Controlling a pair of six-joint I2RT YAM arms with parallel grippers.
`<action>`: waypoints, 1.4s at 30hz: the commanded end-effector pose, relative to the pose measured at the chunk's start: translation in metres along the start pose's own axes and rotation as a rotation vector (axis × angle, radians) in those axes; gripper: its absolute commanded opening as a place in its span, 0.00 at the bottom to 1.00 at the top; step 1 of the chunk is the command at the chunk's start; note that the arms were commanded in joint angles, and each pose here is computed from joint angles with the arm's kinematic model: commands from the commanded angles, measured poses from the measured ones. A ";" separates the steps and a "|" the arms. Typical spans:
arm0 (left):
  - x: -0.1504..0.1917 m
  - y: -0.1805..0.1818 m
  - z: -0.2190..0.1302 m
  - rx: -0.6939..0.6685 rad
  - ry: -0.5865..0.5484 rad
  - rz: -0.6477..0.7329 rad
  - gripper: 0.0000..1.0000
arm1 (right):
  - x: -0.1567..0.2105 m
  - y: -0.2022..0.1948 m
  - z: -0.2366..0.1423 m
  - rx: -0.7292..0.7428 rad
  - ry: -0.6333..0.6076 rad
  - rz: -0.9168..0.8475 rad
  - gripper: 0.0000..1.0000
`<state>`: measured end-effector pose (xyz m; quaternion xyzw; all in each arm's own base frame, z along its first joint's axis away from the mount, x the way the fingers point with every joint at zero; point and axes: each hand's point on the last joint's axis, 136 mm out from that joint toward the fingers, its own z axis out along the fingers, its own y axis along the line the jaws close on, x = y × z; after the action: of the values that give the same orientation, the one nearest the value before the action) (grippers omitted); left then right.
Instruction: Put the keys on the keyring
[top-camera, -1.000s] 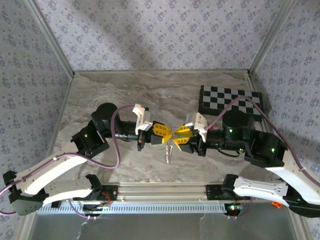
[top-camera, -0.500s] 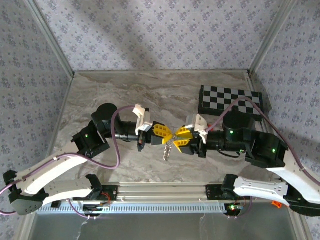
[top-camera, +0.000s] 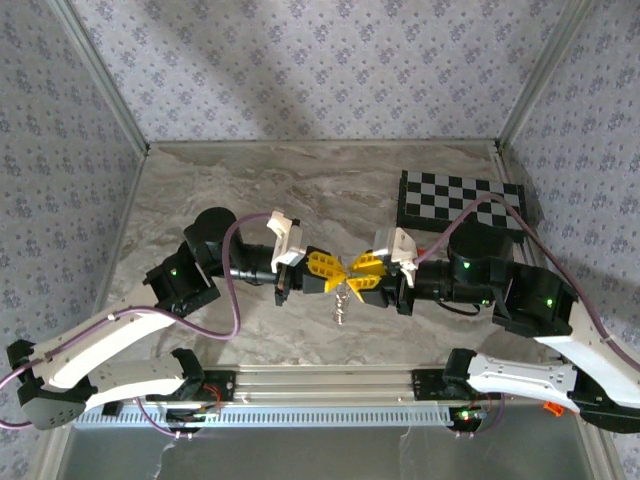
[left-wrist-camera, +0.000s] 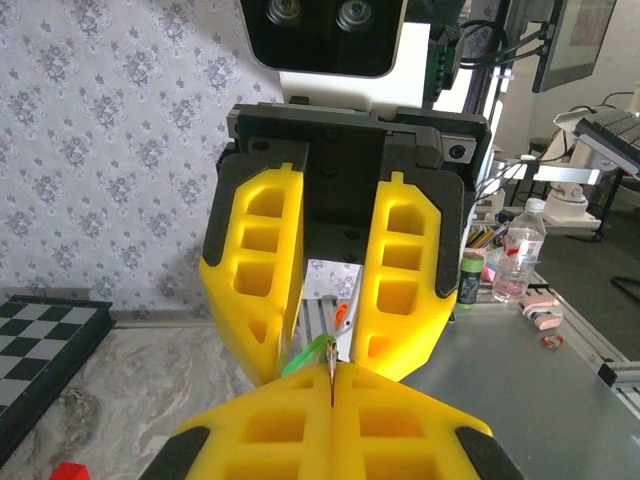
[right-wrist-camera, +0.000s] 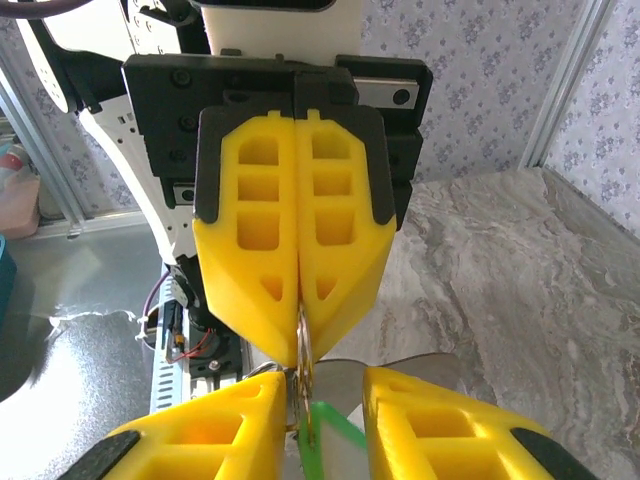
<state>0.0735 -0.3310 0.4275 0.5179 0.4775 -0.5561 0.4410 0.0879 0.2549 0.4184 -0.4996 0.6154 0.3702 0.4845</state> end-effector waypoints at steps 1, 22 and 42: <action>-0.015 -0.010 -0.001 0.041 -0.040 0.033 0.00 | -0.011 -0.002 -0.003 0.016 -0.039 -0.021 0.26; -0.010 -0.008 0.002 0.029 -0.009 0.029 0.00 | -0.005 -0.001 -0.001 0.013 -0.023 -0.026 0.00; 0.020 0.002 0.002 -0.032 0.225 0.052 0.00 | 0.027 -0.007 0.010 0.034 0.293 -0.089 0.00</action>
<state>0.0799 -0.3336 0.3902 0.5806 0.5486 -0.4652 0.3814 0.0919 0.2575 0.3822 -0.5645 0.6687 0.2789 0.3954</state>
